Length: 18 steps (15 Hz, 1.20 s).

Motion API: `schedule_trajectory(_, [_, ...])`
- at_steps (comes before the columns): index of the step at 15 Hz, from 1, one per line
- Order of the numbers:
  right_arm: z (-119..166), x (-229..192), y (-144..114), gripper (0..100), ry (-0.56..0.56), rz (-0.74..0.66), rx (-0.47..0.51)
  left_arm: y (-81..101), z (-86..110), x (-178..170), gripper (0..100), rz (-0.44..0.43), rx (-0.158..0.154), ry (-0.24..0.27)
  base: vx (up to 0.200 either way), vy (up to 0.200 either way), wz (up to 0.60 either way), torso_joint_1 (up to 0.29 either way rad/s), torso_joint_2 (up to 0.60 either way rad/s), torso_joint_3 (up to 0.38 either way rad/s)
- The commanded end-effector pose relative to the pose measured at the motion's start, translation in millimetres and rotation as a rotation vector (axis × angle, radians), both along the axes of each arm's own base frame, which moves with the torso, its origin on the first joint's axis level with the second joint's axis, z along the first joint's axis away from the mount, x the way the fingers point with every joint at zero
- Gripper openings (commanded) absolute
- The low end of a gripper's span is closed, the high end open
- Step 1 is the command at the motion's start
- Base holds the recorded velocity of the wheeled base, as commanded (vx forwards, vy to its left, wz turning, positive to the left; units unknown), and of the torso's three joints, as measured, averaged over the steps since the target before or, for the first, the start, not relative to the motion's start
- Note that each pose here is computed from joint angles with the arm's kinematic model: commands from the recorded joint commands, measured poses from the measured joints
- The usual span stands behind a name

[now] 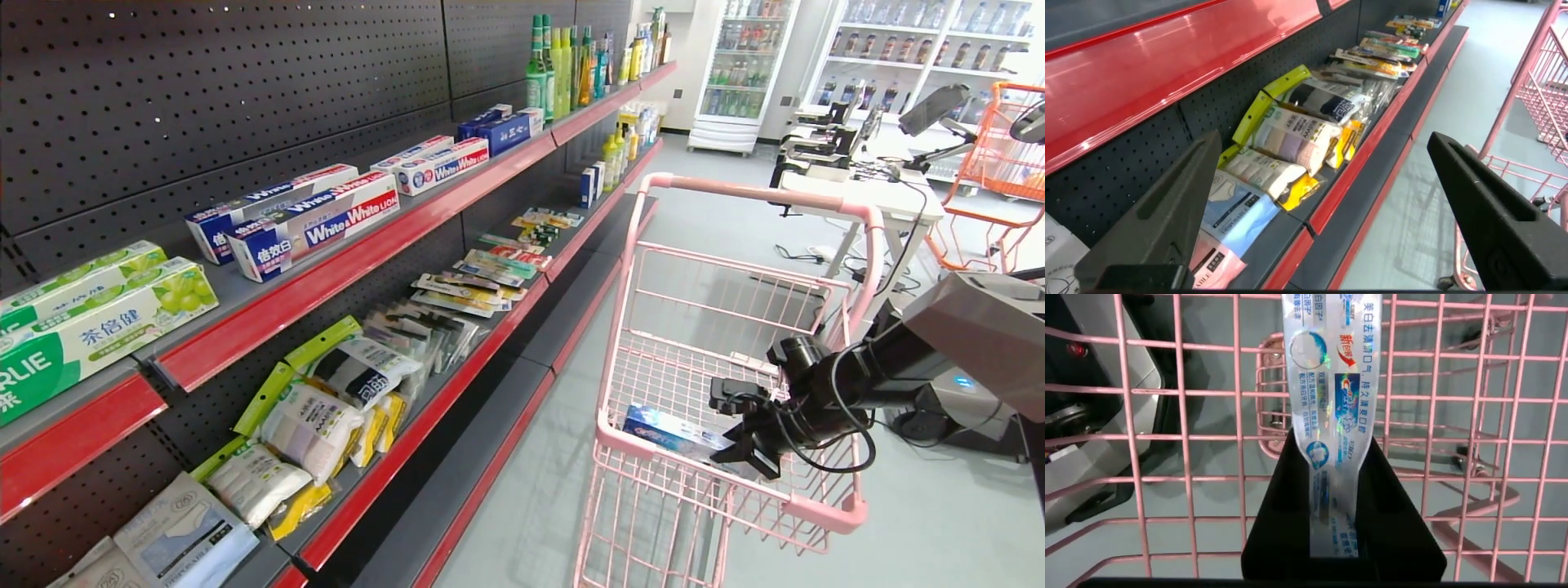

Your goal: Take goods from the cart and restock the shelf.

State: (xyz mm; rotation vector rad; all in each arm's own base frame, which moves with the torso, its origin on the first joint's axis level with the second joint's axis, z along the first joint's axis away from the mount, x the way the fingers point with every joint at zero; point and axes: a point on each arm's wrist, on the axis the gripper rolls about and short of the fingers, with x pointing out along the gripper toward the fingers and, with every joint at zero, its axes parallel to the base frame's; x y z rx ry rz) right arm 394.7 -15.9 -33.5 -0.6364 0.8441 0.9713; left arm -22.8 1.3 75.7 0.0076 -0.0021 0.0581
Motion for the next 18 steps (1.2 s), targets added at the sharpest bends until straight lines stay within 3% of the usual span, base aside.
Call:
schedule_trajectory(1, [15, 5, -6, 0, -0.040, -0.032, 0.003, 0.0, 0.1, 0, 100, 0.000, 0.000, -0.001, 0.000, 0.000, 0.00, 0.000, 0.00, 0.000])
schedule_trajectory(8, [91, 6, -6, 0, -0.044, -0.405, 0.151, 0.0, 0.1, 0, 100, 0.000, 0.000, -0.001, 0.000, 0.000, 0.00, 0.000, 0.00, 0.000])
schedule_trajectory(11, [146, -10, -1, 0, -0.078, -0.554, 0.261, 0.0, 0.1, 0, 100, 0.000, 0.000, -0.001, 0.000, 0.000, 0.00, 0.000, 0.00, 0.000])
schedule_trajectory(14, [209, -57, 25, 0, -0.093, -0.746, 0.400, 0.0, 0.1, 0, 100, 0.000, 0.000, -0.001, 0.000, 0.000, 0.00, 0.000, 0.00, 0.000])
schedule_trajectory(18, [252, -144, 27, 0, -0.204, -0.936, 0.447, 0.0, 0.1, 0, 100, 0.000, 0.000, -0.001, 0.000, 0.000, 0.00, 0.000, 0.00, 0.000])
